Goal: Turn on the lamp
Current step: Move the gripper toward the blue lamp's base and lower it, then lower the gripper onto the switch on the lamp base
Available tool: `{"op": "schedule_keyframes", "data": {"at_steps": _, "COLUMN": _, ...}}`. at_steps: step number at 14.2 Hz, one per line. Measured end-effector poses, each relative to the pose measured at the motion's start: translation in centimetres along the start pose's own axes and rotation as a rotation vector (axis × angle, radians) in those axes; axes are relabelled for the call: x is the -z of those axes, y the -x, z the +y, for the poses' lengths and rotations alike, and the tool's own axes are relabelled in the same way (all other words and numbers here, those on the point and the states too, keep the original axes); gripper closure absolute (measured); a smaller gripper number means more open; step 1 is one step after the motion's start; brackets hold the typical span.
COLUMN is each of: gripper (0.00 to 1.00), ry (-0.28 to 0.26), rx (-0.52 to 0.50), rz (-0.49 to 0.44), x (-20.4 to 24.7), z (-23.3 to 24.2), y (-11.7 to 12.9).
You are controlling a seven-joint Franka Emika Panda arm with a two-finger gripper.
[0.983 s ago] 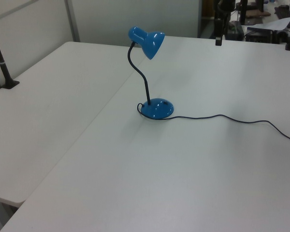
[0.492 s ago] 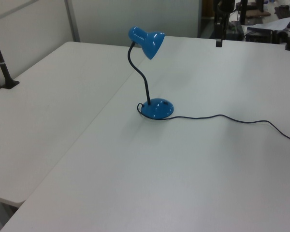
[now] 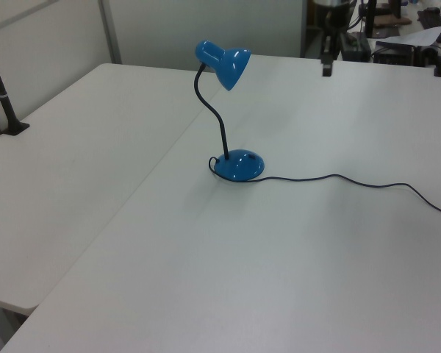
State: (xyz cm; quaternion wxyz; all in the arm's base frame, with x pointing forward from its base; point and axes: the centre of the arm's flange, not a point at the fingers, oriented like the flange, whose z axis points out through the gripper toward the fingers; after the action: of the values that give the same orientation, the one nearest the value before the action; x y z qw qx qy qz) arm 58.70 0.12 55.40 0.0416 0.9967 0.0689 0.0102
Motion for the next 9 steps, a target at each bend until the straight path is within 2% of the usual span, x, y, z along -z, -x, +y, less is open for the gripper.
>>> {"op": "schedule_keyframes", "data": {"at_steps": 5, "gripper": 0.99, "ry": -0.003, "rx": 0.087, "rz": 0.081, "x": -6.8, "z": -3.4, "y": -4.7}}
{"op": "schedule_keyframes", "data": {"at_steps": 9, "gripper": 0.99, "ry": -0.001, "rx": 0.134, "rz": 0.202, "x": -11.8, "z": -4.8, "y": -6.1}}
